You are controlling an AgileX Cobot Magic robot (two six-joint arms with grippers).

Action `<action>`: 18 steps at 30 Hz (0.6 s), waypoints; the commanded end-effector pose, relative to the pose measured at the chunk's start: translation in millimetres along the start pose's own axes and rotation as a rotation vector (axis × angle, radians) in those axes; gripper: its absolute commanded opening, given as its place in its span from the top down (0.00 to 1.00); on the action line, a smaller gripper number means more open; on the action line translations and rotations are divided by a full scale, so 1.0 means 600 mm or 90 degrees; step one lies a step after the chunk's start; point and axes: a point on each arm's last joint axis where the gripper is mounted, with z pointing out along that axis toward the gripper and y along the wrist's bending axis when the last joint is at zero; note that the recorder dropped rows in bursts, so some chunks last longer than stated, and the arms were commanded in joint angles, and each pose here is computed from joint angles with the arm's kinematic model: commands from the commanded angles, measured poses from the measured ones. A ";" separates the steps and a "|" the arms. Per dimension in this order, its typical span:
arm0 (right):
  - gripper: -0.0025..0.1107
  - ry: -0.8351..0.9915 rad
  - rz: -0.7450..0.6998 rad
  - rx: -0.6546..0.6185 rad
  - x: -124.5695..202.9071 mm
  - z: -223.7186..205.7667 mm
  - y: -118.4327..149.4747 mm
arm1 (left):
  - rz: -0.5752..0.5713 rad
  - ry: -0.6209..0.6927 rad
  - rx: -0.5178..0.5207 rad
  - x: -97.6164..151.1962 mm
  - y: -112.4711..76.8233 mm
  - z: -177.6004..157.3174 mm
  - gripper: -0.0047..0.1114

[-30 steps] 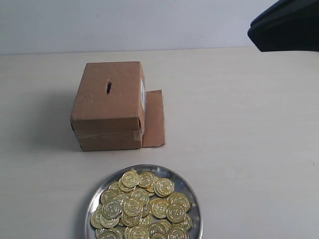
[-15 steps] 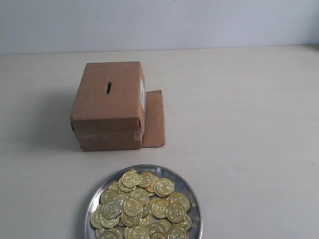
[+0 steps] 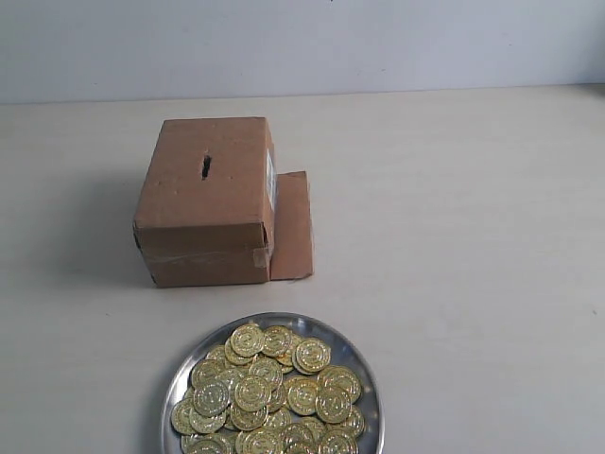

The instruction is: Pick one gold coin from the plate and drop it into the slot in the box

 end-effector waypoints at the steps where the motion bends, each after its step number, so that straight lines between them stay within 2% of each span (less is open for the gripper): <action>1: 0.98 -0.048 0.003 0.011 0.017 -0.002 0.000 | 0.037 0.046 0.074 0.049 -0.014 -0.006 0.96; 8: 0.98 -0.119 -0.024 0.057 0.085 -0.002 -0.003 | 0.041 0.149 0.066 0.161 0.001 -0.050 0.96; 13: 0.98 -0.067 -0.091 0.127 0.159 0.026 -0.016 | 0.044 0.221 0.061 0.239 0.012 -0.088 0.96; 18: 0.98 -0.036 -0.089 0.121 0.213 0.045 -0.013 | 0.049 0.281 0.051 0.289 0.020 -0.105 0.96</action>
